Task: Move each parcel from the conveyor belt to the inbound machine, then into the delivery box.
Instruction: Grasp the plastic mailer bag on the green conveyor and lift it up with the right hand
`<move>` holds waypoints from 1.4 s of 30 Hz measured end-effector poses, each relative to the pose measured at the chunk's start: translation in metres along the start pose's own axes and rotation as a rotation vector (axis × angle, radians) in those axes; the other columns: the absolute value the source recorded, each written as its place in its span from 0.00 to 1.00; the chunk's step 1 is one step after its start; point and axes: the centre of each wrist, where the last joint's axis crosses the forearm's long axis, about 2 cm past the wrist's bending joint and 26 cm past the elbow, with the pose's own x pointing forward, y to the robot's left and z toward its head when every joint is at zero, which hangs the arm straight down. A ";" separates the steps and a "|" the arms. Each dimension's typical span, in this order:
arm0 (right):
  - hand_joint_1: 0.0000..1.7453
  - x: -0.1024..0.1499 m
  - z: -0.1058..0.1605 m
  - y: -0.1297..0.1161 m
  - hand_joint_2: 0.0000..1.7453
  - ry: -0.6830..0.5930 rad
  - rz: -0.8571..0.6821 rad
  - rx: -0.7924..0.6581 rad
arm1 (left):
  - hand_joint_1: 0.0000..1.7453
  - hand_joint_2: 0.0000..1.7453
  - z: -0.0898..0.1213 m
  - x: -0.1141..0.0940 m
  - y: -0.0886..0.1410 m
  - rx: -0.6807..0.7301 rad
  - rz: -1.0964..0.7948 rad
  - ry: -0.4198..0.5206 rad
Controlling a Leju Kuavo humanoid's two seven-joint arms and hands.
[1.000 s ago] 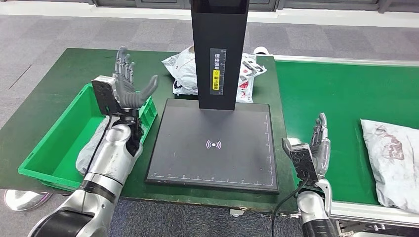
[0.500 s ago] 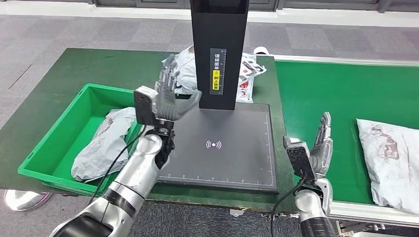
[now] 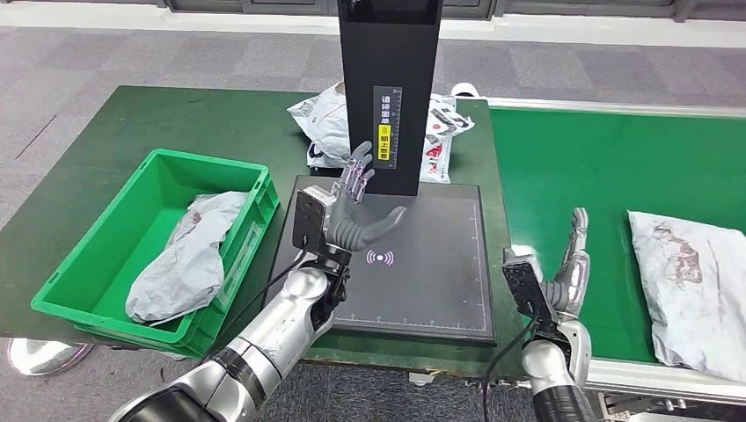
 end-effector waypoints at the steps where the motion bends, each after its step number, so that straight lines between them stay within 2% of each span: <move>1: 0.00 0.000 0.000 0.000 1.00 0.000 0.001 0.001 | 0.00 1.00 0.000 -0.001 0.000 0.000 0.000 0.003; 13: 0.00 -0.002 0.001 0.000 1.00 0.008 0.036 -0.006 | 0.00 1.00 0.004 -0.005 -0.003 -0.012 0.000 0.035; 16: 0.00 -0.007 -0.001 -0.005 1.00 0.006 0.145 -0.017 | 0.00 1.00 0.007 -0.009 -0.008 -0.032 -0.012 0.068; 21: 0.00 -0.032 -0.009 -0.032 1.00 0.001 0.465 -0.011 | 0.00 1.00 0.022 -0.023 -0.016 -0.033 -0.058 0.137; 25: 0.00 -0.070 -0.005 -0.069 1.00 0.143 0.711 -0.012 | 0.00 1.00 0.035 -0.034 -0.018 -0.012 -0.111 0.197; 29: 0.00 -0.121 0.017 -0.101 1.00 0.545 0.923 -0.029 | 0.00 1.00 0.042 -0.040 -0.016 0.020 -0.142 0.220; 31: 0.00 -0.136 0.025 -0.111 1.00 0.653 0.961 -0.030 | 0.00 1.00 0.045 -0.042 -0.014 0.027 -0.150 0.231; 35: 0.00 -0.149 0.029 -0.116 1.00 0.735 0.988 0.002 | 0.00 1.00 0.049 -0.046 -0.014 0.042 -0.166 0.250; 42: 0.00 -0.156 0.021 -0.117 1.00 0.799 0.987 0.032 | 0.00 1.00 0.053 -0.049 -0.016 0.049 -0.172 0.268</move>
